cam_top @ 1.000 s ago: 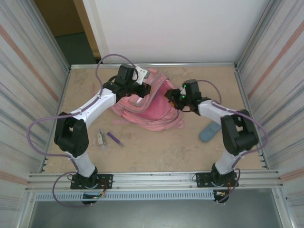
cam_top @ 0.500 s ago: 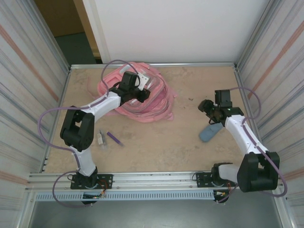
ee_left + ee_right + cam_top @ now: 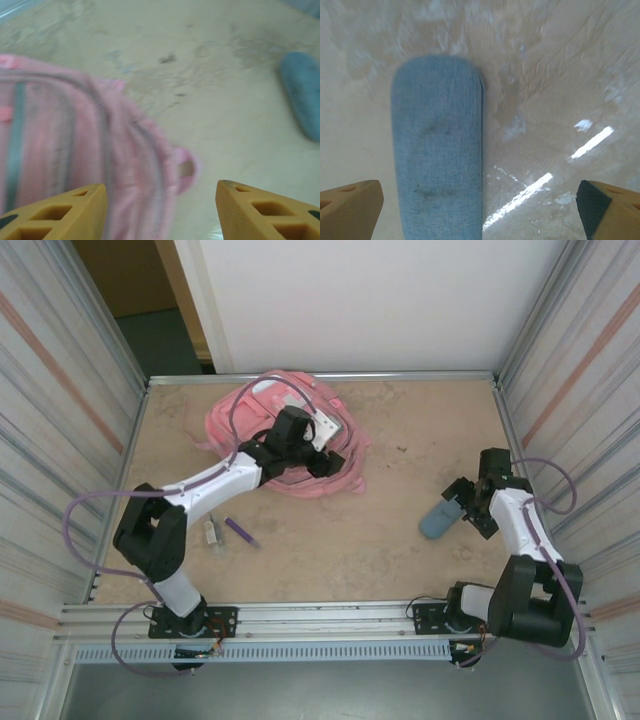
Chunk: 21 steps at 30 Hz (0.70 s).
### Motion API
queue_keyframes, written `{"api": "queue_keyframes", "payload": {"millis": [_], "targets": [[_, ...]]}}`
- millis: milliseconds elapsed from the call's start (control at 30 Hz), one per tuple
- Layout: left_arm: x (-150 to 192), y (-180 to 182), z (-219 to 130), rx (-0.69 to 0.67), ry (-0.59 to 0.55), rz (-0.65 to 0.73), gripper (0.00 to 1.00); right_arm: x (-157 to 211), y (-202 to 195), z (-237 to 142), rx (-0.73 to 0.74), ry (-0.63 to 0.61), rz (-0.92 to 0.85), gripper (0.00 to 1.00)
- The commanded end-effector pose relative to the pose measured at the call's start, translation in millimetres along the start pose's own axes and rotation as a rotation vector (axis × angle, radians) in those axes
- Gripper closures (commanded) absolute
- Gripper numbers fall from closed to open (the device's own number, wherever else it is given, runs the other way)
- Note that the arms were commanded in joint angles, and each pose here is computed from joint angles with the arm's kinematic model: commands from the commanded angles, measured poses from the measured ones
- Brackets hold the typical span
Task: Pack books, pencil case, and school supplies into a backpack
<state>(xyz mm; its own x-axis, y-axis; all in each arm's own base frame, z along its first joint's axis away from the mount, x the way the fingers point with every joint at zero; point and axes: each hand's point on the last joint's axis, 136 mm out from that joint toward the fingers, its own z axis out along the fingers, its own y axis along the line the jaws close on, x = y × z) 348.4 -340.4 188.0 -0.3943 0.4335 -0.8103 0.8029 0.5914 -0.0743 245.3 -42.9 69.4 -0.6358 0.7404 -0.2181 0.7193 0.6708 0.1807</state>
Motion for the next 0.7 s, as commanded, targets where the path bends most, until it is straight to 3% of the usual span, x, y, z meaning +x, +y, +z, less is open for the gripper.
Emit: {"api": "queue_keyframes", "payload": {"millis": [0,133,267,300,367,400,667], "targets": [[-12.5,-37.3,-12.2,0.075,-0.042,0.012,0.41,13.6,6.0,14.3,-0.034,0.092,-0.019,0.01],[-3.2,-71.2,-2.5,0.123,-0.032,0.02,0.4,18.1,19.0,30.0,-0.074,0.157,-0.007,0.01],[12.4,-90.6,13.8,0.18,-0.002,-0.056,0.39,19.7,23.5,37.3,-0.045,0.178,-0.024,0.0],[15.7,-95.0,17.1,0.198,0.004,-0.073,0.39,20.2,25.0,39.0,-0.042,0.18,-0.029,0.02],[24.0,-102.8,25.5,0.222,0.026,-0.109,0.39,20.7,29.8,40.1,-0.049,0.189,-0.036,0.19],[26.2,-106.3,28.0,0.232,0.036,-0.119,0.39,21.3,32.5,39.7,-0.058,0.194,-0.039,0.23],[46.3,-135.6,46.7,0.345,0.109,-0.194,0.38,30.1,56.1,26.8,-0.118,0.178,-0.074,0.42]]}}
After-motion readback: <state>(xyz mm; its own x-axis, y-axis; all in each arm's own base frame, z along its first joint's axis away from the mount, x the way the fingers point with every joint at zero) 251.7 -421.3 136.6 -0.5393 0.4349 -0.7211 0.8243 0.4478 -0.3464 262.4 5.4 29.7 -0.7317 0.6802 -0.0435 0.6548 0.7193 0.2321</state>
